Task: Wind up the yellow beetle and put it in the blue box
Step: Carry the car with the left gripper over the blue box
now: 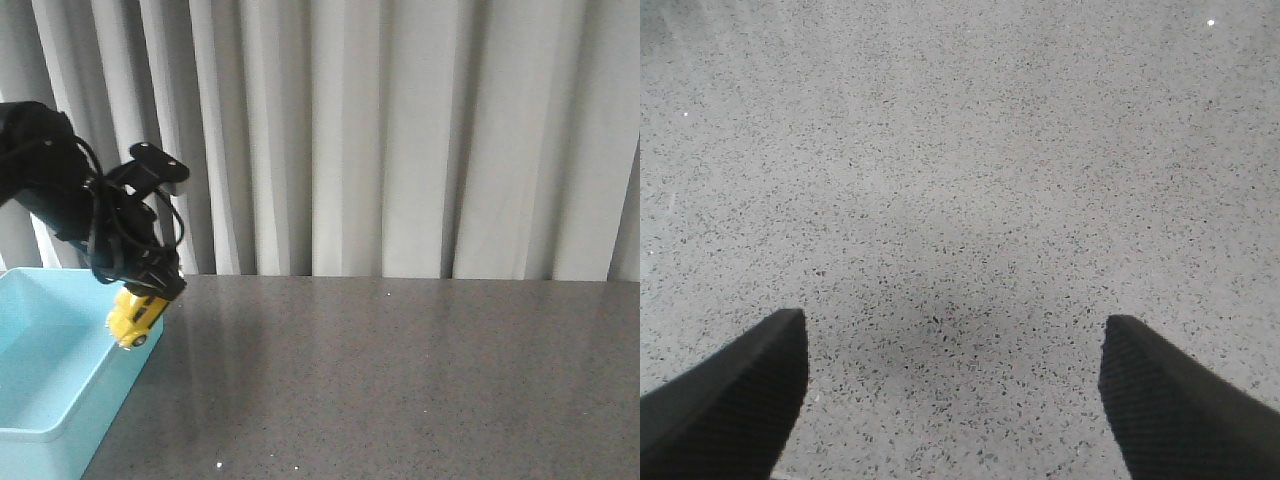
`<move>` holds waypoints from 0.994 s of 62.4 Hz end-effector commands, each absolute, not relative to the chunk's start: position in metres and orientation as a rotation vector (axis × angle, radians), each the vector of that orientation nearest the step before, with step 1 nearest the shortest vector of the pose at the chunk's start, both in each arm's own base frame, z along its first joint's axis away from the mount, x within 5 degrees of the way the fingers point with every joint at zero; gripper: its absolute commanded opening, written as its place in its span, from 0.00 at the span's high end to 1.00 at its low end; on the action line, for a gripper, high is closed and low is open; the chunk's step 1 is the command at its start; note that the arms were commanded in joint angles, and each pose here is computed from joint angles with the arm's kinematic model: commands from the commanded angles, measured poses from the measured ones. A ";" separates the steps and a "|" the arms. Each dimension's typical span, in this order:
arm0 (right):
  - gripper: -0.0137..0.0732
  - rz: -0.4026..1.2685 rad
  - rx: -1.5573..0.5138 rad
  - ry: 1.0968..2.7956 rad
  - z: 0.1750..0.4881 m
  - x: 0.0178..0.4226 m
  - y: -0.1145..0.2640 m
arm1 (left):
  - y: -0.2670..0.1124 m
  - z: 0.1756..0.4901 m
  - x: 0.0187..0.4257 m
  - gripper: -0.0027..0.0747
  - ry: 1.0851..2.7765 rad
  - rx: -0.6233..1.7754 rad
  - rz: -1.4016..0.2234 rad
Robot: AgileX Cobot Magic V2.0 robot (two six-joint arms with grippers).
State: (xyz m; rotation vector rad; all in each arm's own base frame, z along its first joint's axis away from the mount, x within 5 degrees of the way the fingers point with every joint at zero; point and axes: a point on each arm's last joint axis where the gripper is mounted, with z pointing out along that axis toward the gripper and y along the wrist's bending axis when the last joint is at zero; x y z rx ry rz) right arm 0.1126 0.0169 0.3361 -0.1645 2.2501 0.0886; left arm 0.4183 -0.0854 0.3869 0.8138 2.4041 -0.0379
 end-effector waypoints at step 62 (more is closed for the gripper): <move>0.18 0.080 -0.161 2.165 0.348 0.115 0.016 | 0.066 0.294 0.482 0.59 2.625 0.119 -0.035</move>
